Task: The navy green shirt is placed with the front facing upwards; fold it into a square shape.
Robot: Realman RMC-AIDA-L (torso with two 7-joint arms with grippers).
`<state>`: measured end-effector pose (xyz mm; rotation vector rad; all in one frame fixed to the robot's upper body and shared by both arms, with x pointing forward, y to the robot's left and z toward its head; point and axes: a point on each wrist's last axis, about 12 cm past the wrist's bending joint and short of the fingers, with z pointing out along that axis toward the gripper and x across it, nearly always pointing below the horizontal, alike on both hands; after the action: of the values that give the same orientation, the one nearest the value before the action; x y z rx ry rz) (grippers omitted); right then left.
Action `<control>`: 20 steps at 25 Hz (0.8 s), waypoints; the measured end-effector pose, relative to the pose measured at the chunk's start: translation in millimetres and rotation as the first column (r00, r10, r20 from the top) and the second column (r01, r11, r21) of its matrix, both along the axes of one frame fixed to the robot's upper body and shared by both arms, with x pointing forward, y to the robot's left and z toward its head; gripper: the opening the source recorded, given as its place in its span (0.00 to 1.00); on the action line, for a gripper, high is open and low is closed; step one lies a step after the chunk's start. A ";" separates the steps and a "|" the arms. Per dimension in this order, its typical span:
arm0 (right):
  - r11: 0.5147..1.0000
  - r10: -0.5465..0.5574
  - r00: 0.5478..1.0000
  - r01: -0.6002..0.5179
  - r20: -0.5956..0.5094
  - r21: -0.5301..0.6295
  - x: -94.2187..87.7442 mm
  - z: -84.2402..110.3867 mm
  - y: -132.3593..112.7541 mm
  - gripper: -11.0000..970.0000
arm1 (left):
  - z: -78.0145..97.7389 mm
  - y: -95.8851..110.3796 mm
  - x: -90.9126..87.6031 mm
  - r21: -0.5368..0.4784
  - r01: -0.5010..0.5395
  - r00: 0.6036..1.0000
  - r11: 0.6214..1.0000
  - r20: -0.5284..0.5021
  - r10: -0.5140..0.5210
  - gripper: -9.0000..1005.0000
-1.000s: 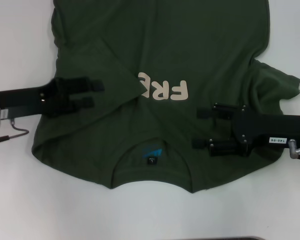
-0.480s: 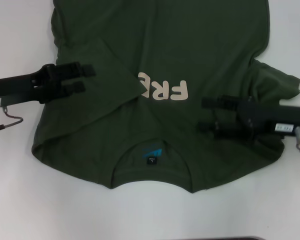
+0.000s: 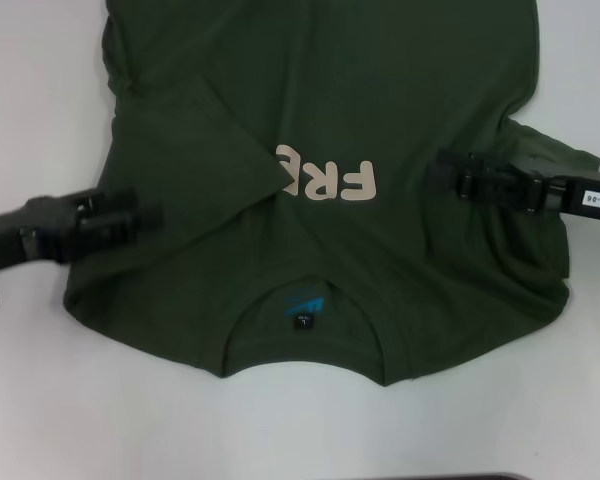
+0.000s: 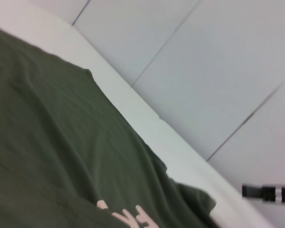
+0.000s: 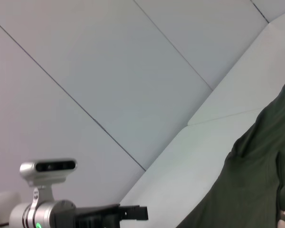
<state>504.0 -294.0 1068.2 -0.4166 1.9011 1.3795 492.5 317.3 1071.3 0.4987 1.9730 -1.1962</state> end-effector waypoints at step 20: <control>0.947 -0.295 0.854 0.203 -0.429 -0.248 -24.8 51.5 -125.0 0.96 | 3.9 4.9 -37.7 -0.072 0.113 0.990 0.991 0.096 -0.106 0.72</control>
<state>479.3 -419.0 1119.6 0.0890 2.3922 1.1910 454.8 322.2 1075.2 0.6181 1.8340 -1.2895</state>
